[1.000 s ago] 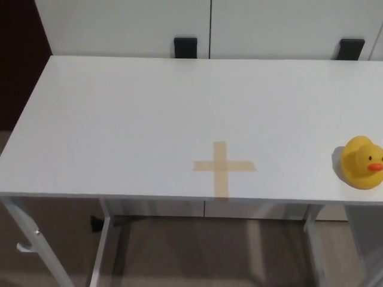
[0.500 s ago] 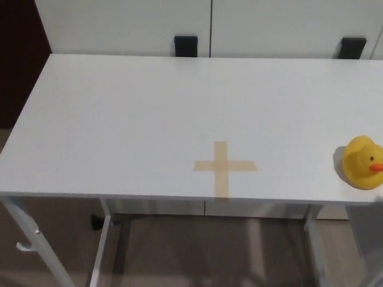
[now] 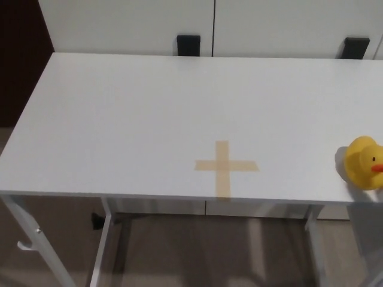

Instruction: The robot uses its right hand to push the yellow duck toy to the center of the white desk.

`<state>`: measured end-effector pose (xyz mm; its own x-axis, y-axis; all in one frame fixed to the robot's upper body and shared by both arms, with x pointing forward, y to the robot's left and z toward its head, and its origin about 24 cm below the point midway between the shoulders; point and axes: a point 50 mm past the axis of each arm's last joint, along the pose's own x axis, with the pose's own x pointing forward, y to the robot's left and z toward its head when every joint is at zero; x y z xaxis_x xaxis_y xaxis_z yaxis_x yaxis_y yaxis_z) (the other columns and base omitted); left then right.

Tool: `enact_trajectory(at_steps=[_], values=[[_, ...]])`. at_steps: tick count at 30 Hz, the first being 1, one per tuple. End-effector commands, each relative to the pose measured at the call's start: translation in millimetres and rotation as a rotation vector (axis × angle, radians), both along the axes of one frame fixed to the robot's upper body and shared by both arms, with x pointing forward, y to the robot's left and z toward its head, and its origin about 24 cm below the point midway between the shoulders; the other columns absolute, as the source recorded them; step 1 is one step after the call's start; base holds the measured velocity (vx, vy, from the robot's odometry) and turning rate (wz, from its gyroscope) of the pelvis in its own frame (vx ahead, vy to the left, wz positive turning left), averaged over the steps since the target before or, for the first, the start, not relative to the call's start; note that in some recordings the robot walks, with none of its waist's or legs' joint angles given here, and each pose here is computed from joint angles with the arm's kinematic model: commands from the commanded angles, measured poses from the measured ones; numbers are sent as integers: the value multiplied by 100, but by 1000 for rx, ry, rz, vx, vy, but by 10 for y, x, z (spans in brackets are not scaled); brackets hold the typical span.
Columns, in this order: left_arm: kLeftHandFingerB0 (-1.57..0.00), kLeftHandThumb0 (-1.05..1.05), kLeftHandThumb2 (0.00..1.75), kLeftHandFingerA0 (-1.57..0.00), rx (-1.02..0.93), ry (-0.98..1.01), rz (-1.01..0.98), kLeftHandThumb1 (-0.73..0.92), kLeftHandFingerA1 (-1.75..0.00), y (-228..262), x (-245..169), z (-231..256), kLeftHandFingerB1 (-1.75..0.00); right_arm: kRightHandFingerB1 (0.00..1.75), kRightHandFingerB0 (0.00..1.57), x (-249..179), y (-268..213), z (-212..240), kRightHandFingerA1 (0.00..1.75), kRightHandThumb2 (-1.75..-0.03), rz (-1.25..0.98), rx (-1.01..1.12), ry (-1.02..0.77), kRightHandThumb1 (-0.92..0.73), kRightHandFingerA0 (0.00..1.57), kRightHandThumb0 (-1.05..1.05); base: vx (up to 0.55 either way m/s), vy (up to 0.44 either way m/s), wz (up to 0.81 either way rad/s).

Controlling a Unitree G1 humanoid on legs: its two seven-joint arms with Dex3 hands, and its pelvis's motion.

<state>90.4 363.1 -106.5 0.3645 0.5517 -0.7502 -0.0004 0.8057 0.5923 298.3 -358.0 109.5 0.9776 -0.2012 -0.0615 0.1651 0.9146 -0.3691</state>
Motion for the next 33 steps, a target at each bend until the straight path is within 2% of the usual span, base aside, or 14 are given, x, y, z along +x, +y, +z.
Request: enact_trajectory(at_steps=[1, 6, 7, 8, 9, 10, 11, 12, 13, 14, 22, 26, 32, 33], values=[[-85, -9, 88, -90, 24, -29, -37, 53, -88, 27, 5, 31, -91, 34, 10, 15, 88, -168, 31, -119, 13, -23, 40, -79, 4, -81, 0, 0, 0], [-86, -11, 89, -90, 25, -23, -48, 54, -89, 22, -5, 26, -91, 34, 10, 36, 206, -322, 32, -119, 27, -3, 78, -78, 5, -84, 0, 0, 0], [-86, -12, 84, -90, 30, -19, -58, 55, -89, 29, 1, 33, -92, 28, 13, 54, 248, -359, 31, -79, 35, -7, 95, -92, 4, -88, 0, 0, 0], [-86, -11, 88, -90, 30, -18, -62, 54, -90, 30, 9, 35, -92, 35, 13, 71, 278, -374, 32, -120, 41, -21, 104, -79, 2, -85, 0, 0, 0], [-86, -11, 88, -90, 28, -18, -62, 54, -90, 27, 15, 35, -92, 35, 13, 85, 299, -377, 32, -120, 47, -39, 109, -79, 2, -85, 0, 0, 0], [-87, -11, 103, -89, 25, -22, -59, 48, -92, 25, 17, 34, -92, 29, 15, 93, 314, -381, 31, -80, 52, -48, 110, -92, 6, -89, 0, 0, 0], [-87, -11, 103, -89, 24, -25, -56, 48, -92, 24, 17, 34, -92, 29, 15, 97, 323, -383, 31, -80, 54, -53, 111, -92, 6, -89, 0, 0, 0], [-87, -11, 99, -90, 26, -25, -55, 47, -90, 24, 15, 33, -93, 48, 0, 119, 364, -388, 52, -111, 67, -77, 114, -49, 2, -36, 0, 0, 0], [-87, -11, 99, -90, 29, -23, -55, 47, -90, 24, 12, 32, -93, 48, 0, 143, 413, -395, 52, -111, 81, -104, 116, -49, 2, -36, 0, 0, 0], [-86, -12, 84, -91, 28, -24, -50, 53, -91, 24, 9, 31, -92, 31, 19, 158, 443, -402, 37, -78, 90, -130, 125, -92, 12, -86, 0, 0, 0], [-89, -11, 96, -92, 23, -30, -57, 48, -94, 24, 3, 33, -95, 33, 23, 233, 609, -437, 37, -77, 133, -193, 146, -92, 15, -89, 0, 0, 0], [-89, -13, 84, -90, 27, -14, -64, 55, -91, 23, 1, 28, -97, 35, 24, 228, 656, -499, 39, -77, 158, -213, 178, -92, 19, -86, 0, 0, 0], [-91, -10, 99, -89, 19, -18, -71, 49, -92, -2, -6, 13, -96, 37, 28, 198, 743, -624, 42, -76, 204, -286, 239, -92, 21, -84, 0, 0, 0], [-89, -14, 84, -90, 21, -10, -70, 56, -91, -7, -9, 7, -96, 37, 29, 202, 759, -653, 44, -77, 201, -292, 252, -92, 19, -85, 0, 0, 0]])
